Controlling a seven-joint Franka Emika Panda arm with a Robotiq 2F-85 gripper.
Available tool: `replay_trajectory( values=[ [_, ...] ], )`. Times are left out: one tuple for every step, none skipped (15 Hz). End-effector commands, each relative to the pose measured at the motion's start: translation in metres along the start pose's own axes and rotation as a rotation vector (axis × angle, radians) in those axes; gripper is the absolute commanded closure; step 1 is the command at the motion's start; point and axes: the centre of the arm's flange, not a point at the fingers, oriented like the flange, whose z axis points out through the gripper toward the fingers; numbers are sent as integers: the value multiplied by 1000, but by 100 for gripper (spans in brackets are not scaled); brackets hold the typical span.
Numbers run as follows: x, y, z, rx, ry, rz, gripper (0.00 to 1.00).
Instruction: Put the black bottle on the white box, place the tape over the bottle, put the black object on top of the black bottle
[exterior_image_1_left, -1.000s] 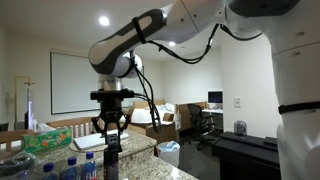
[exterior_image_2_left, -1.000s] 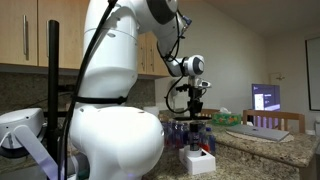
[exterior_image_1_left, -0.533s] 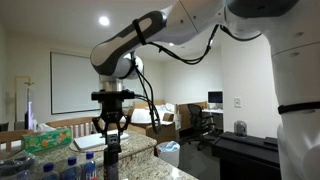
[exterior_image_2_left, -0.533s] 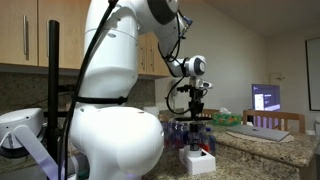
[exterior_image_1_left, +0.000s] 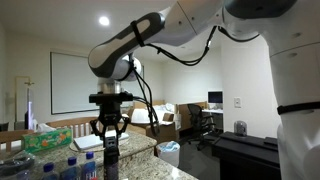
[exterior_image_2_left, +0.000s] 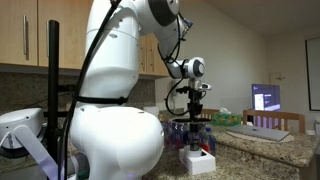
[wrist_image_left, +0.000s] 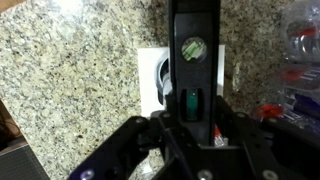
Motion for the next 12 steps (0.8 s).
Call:
replay_trajectory(
  values=[
    [-1,-4,3,25,-11,5,83],
    [-1,-4,4,25,-12,4,83],
    [-2,-4,4,24,-12,6,83],
    [-2,-3,4,25,-11,9,83],
    [-2,-3,4,27,-12,11,83],
    [-2,-3,3,28,-12,14,83],
    [-2,-3,3,28,-12,15,83],
    [-2,-2,3,28,-11,16,83],
    [-2,-3,3,26,-11,16,83],
    [-2,-3,3,27,-11,15,83],
    [-2,-3,3,26,-11,15,75],
    [-1,-3,3,26,-11,15,33]
  ],
)
